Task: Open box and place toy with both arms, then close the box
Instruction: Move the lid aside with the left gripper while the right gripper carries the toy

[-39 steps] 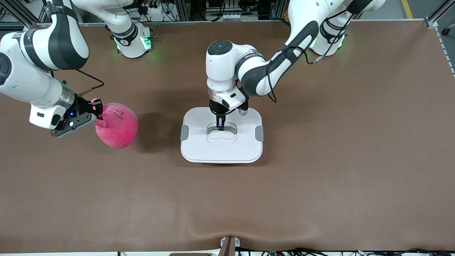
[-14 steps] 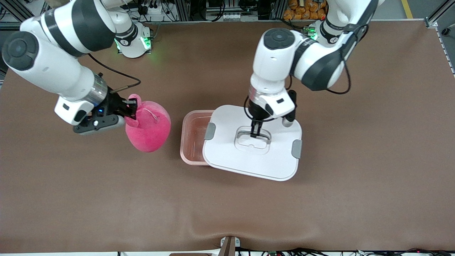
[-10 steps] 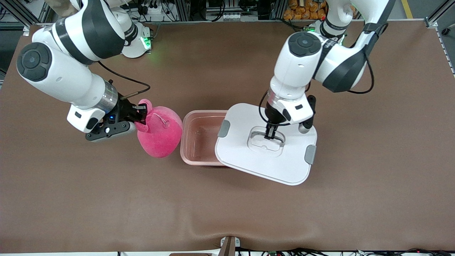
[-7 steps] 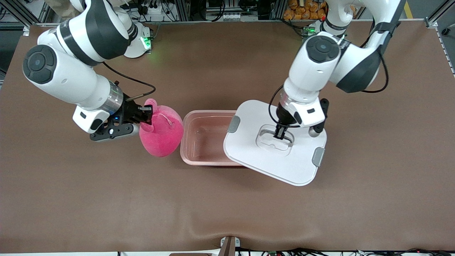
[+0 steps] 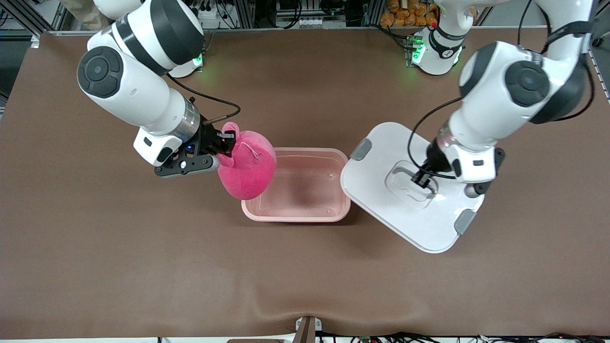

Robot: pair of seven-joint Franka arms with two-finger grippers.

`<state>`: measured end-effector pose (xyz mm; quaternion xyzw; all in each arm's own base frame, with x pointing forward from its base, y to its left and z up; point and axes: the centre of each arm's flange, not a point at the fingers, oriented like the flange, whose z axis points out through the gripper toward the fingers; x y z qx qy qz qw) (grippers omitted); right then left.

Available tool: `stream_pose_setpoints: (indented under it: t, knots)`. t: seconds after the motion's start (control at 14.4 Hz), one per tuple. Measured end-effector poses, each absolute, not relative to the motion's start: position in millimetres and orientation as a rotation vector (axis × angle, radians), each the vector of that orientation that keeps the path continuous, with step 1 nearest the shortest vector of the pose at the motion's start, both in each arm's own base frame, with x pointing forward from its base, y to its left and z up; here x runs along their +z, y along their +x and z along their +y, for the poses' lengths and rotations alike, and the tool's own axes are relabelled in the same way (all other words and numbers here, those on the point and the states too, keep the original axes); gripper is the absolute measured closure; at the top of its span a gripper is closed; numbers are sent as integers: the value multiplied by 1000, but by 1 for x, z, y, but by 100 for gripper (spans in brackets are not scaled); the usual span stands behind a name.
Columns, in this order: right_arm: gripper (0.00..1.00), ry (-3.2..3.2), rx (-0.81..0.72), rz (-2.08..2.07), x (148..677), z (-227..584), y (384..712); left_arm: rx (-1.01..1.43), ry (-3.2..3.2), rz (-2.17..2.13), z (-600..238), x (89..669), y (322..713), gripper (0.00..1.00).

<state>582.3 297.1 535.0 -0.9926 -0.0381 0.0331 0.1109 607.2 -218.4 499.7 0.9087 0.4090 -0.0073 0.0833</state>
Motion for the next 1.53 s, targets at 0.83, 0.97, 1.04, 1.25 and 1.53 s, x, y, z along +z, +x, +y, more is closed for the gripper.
stream_pose_setpoints:
  t: [0.83,0.97,1.04,1.25,1.53]
  knots:
    - [89,-2891,144,-99,498,324,587,-122,2831,857,-60,490,629,93]
    - [89,-2892,144,-91,485,335,588,-118,2834,841,-46,488,630,93]
    - [89,-2893,144,-88,481,340,588,-117,2836,834,-43,488,630,93]
    - [89,-2891,130,-86,470,350,589,-114,2839,823,-41,488,631,93]
    - [89,-2892,121,-77,455,354,595,-108,2838,821,-41,490,631,93]
